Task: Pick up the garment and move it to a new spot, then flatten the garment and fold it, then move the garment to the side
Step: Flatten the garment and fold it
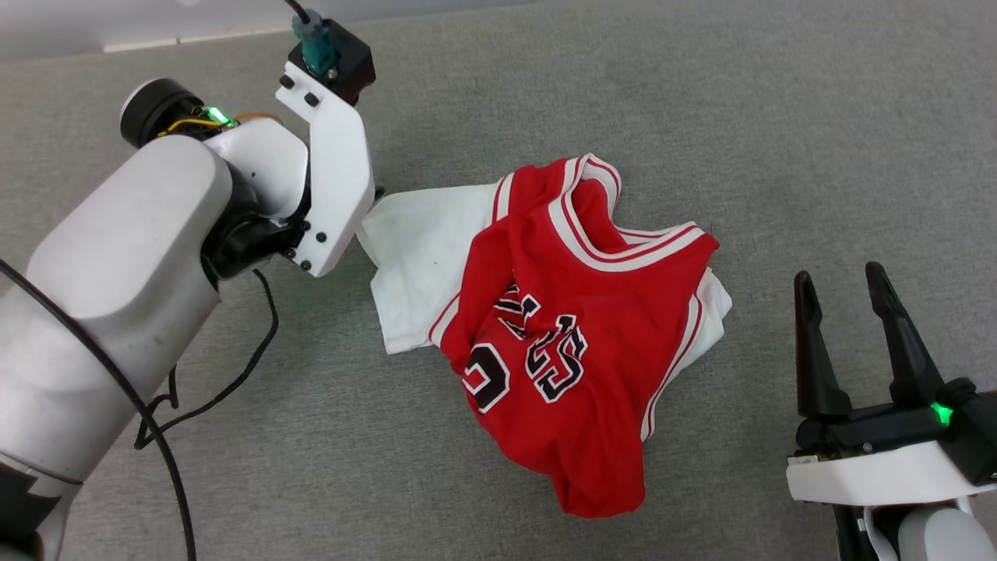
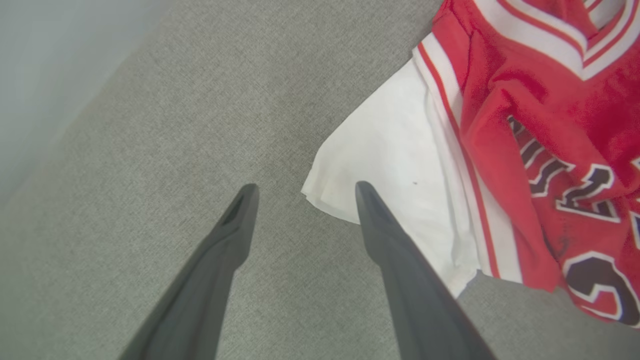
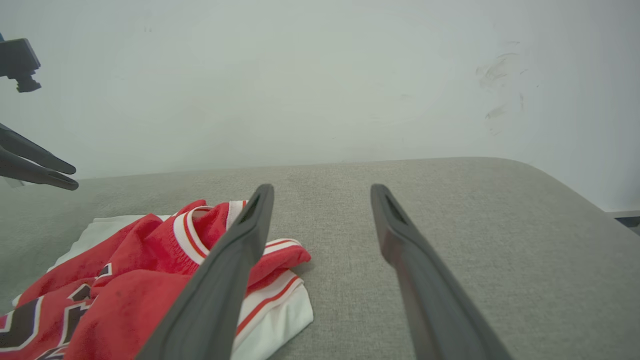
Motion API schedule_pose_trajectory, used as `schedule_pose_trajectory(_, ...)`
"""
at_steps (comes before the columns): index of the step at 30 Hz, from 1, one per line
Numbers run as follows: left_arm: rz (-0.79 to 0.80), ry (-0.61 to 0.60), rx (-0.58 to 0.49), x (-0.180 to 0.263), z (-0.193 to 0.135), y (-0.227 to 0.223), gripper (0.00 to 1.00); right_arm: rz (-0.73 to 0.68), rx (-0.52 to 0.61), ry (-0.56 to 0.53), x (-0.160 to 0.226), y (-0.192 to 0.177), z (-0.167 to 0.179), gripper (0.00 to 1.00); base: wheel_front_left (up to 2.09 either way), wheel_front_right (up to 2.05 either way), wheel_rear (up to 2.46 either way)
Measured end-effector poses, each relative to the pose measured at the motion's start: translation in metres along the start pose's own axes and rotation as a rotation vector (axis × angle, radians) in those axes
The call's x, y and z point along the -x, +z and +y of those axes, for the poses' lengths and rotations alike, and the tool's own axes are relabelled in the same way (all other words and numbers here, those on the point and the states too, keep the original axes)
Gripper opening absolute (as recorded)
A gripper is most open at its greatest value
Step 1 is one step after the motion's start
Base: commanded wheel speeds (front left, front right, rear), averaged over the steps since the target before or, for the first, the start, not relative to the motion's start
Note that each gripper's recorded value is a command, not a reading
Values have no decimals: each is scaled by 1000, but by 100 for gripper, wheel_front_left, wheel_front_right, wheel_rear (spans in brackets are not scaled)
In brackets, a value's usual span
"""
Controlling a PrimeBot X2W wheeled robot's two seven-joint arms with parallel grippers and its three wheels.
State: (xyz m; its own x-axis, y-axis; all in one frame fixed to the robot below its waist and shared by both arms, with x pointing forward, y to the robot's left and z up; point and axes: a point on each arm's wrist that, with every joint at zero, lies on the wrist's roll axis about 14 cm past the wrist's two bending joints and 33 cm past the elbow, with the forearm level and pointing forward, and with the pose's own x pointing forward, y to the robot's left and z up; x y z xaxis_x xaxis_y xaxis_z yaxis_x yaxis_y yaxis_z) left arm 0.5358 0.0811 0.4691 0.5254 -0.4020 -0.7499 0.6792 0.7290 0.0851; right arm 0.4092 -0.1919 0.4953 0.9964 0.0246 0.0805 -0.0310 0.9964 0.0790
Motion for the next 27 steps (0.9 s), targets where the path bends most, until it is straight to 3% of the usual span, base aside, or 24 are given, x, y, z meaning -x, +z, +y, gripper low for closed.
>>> schedule_pose_trajectory(8,254,-126,2,-31,-19,-48,100,29,10,-15,-7,-13,-6,100,0,0,0)
schedule_pose_trajectory(15,391,-174,-80,-50,-33,-82,100,47,17,-25,-11,-21,-11,100,0,0,0)
schedule_pose_trajectory(16,397,-177,-89,-51,-34,-84,87,46,18,-25,-12,-21,-11,100,0,0,0)
schedule_pose_trajectory(17,392,-180,-91,-51,-35,-83,8,44,18,-24,-12,-20,-11,100,0,0,0)
schedule_pose_trajectory(18,388,-181,-91,-51,-35,-83,0,42,18,-23,-13,-20,-11,100,0,0,0)
schedule_pose_trajectory(27,236,-147,-63,-28,-31,-64,0,17,13,5,-9,-9,0,100,0,0,0)
